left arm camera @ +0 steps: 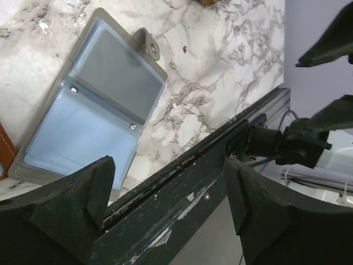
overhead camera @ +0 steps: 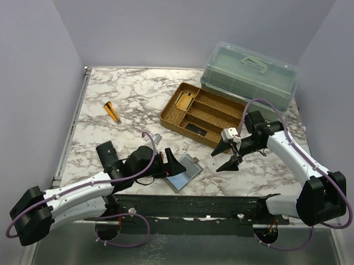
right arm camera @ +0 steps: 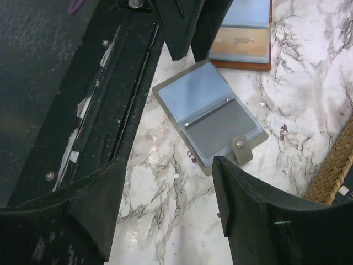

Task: Take the credit cards out of the card holder
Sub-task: Remove the credit card from the card holder.

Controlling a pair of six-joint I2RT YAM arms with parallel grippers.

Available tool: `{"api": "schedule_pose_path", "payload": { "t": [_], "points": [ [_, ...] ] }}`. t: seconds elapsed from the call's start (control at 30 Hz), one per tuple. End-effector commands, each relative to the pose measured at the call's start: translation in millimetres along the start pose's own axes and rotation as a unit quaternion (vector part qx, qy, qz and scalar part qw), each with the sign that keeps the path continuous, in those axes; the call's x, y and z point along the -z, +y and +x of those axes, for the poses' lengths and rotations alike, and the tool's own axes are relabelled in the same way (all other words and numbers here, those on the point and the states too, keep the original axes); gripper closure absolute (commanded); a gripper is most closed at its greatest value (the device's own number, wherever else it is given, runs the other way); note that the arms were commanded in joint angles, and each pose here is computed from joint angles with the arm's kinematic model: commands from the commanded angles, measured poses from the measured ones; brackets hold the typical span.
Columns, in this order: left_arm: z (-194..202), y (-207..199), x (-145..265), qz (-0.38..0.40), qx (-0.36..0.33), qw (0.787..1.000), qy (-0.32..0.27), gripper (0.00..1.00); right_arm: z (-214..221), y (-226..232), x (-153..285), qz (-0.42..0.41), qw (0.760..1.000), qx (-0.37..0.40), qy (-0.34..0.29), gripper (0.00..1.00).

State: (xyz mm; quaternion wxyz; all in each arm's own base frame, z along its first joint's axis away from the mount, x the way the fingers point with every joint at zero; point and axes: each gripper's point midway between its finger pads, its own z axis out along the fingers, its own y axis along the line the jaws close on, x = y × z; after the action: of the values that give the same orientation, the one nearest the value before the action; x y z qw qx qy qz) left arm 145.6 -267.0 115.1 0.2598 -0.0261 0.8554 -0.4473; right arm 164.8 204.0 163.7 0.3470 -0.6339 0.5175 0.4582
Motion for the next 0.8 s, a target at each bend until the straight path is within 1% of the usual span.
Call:
{"api": "schedule_pose_path", "payload": {
  "t": [0.0,0.1,0.2,0.43,0.57,0.77],
  "points": [
    [-10,10,-7,-0.066,0.006,0.997,-0.027,0.16,1,-4,0,0.010,1.000,0.017,0.016,0.29],
    [-10,17,-15,-0.115,-0.022,0.993,-0.021,0.20,6,-3,-5,0.003,1.000,0.016,0.016,0.29],
    [-9,23,-22,-0.149,-0.073,0.986,-0.012,0.24,11,-1,-9,-0.001,1.000,0.017,0.010,0.29],
    [-8,28,-40,-0.173,-0.204,0.963,0.037,0.23,16,-6,-11,0.010,1.000,0.003,0.019,0.30],
    [-11,40,-49,-0.200,-0.243,0.948,0.045,0.23,18,-7,-13,0.010,1.000,-0.007,0.017,0.30],
    [-21,54,-59,-0.234,-0.270,0.933,0.044,0.25,27,-6,-17,0.003,1.000,-0.017,0.015,0.30]
  ]
}}
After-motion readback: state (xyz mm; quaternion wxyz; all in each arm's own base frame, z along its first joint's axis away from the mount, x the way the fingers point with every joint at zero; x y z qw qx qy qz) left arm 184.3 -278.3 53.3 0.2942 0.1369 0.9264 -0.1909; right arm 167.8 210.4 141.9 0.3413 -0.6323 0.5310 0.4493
